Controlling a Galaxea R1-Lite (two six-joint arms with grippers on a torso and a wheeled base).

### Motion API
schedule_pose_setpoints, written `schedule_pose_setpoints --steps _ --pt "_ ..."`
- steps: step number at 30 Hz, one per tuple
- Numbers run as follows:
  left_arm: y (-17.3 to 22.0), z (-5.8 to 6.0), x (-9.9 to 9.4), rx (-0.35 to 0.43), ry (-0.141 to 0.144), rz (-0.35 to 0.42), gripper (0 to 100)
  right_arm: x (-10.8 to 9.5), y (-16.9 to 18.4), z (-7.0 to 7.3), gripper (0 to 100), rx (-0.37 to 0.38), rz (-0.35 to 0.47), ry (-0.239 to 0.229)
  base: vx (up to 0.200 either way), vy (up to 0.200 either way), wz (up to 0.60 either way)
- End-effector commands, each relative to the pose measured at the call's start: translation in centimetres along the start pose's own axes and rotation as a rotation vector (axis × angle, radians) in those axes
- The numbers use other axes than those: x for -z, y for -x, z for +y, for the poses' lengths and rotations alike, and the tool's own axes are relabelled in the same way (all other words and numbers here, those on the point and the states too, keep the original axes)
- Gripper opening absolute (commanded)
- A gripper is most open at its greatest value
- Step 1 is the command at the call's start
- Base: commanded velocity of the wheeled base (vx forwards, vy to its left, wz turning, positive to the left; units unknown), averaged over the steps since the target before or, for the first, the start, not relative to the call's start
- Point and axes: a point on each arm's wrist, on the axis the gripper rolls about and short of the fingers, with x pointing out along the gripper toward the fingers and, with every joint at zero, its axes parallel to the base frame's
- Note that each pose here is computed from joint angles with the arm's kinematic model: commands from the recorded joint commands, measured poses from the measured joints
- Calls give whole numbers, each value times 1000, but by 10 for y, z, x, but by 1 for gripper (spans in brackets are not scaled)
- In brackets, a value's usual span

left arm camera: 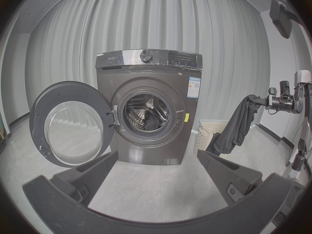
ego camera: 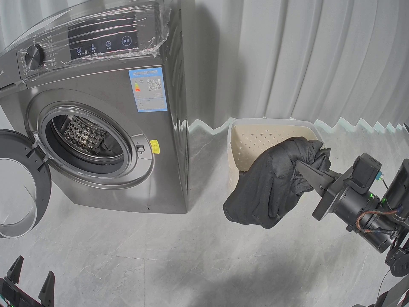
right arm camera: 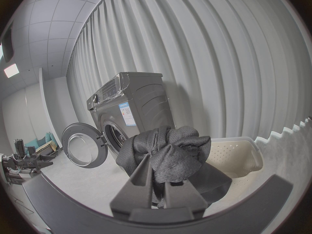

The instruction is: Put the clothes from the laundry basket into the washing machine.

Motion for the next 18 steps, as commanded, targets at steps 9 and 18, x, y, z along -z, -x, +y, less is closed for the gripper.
schedule_pose_setpoints --steps 9,18 --pt "0 0 4 0 1 0 100 3 -2 0 0 0 10 3 0 200 0" --pt "0 0 4 0 2 0 100 4 -2 0 0 -3 15 2 0 22 0"
